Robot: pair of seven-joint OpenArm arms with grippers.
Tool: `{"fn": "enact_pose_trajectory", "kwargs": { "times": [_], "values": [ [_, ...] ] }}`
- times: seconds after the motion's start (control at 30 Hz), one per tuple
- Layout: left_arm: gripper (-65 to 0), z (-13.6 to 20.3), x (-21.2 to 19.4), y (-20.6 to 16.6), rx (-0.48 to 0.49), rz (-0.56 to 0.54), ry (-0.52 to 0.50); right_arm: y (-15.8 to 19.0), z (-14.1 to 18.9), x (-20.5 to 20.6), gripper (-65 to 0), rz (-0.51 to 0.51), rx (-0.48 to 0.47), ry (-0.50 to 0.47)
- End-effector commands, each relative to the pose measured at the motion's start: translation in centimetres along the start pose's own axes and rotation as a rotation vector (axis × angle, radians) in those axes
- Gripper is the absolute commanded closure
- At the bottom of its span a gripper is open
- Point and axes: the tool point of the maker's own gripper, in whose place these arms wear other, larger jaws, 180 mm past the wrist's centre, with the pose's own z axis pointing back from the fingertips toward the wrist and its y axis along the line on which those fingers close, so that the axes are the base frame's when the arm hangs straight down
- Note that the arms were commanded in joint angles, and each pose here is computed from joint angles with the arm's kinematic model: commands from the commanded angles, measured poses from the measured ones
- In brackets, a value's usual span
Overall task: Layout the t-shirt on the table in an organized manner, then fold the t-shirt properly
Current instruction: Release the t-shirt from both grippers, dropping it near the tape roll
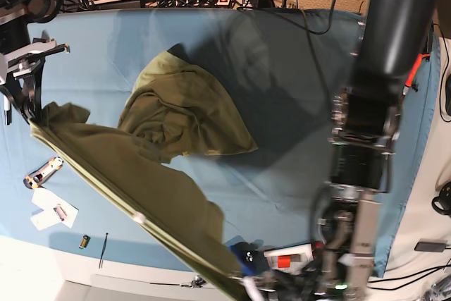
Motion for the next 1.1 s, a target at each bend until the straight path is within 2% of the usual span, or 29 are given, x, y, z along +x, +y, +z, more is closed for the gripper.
{"fn": "enact_pose_trajectory", "kwargs": {
  "times": [0.0, 0.23, 0.4, 0.47, 0.67, 0.83, 1.07],
  "values": [
    [0.0, 2.1, 2.8, 3.6, 0.116, -0.018, -0.068, -1.1, 0.1, 0.8, 0.0, 0.036, -0.041, -0.006],
    [0.0, 6.9, 1.0, 11.8, 0.272, -0.008, -0.039, -3.1, -0.3, 3.6, 0.0, 0.176, -0.068, -0.045],
    [0.0, 9.8, 0.2, 15.6, 0.352, -0.002, -0.024, -3.5, -0.6, 4.9, 0.0, 0.253, -0.050, -0.049],
    [0.0, 10.3, 0.0, 16.1, 0.360, 0.000, -0.020, -3.5, -0.6, 5.0, 0.0, 0.258, -0.048, -0.050],
    [0.0, 9.6, 0.0, 14.9, 0.307, -0.004, -0.014, -3.5, -0.6, 5.0, 0.0, 0.258, -0.048, -0.051],
    [0.0, 9.9, 0.3, 15.1, 0.314, -0.007, -0.019, -2.7, -1.2, 4.5, 0.0, 0.258, -0.018, -0.036],
    [0.0, 14.8, 4.1, 18.4, 0.411, -0.034, -0.087, 0.9, -3.4, 2.1, 0.0, 0.288, 0.088, 0.026]
  ]
}}
